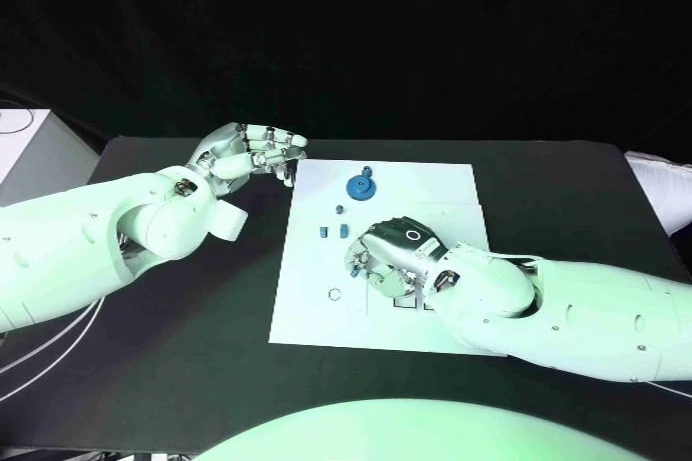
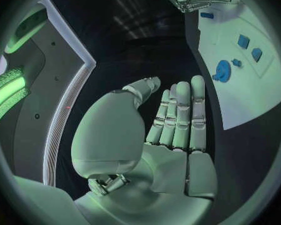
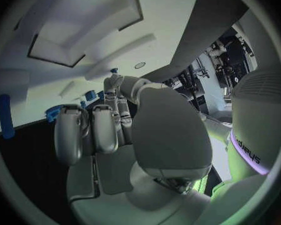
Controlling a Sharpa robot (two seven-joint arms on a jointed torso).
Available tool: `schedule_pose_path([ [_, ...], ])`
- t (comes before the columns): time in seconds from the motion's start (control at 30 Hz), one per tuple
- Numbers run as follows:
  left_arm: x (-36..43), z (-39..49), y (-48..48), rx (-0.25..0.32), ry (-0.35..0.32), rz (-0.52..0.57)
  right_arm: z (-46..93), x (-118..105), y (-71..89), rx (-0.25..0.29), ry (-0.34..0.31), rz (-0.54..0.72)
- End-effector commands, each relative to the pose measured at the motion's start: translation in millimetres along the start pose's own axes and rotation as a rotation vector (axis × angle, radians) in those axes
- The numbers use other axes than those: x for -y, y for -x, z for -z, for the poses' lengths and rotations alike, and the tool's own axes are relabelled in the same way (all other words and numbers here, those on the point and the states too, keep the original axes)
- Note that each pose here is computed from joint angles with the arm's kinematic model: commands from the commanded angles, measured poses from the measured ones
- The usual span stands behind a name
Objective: Assemble the parts on the task board
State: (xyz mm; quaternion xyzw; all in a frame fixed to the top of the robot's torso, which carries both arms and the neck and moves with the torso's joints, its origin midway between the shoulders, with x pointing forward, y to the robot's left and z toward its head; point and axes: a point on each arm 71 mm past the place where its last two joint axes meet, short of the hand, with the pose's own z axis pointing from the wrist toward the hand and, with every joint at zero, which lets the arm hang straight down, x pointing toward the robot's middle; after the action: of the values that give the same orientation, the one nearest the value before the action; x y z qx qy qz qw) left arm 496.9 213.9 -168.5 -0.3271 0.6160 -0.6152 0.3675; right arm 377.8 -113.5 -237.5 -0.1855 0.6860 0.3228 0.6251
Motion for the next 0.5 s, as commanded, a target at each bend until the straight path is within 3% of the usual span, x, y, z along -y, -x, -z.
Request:
schedule_pose_path([
  [0.03, 0.6, -0.6, -1.5, -0.008, -0.005, 0.008, 0.0, -0.9, -1.2, -0.010, 0.008, 0.020],
  [0.5, 0.5, -0.7, -1.6, -0.009, -0.004, 0.009, -2.0, -0.6, -8.8, -0.054, 0.010, 0.030],
])
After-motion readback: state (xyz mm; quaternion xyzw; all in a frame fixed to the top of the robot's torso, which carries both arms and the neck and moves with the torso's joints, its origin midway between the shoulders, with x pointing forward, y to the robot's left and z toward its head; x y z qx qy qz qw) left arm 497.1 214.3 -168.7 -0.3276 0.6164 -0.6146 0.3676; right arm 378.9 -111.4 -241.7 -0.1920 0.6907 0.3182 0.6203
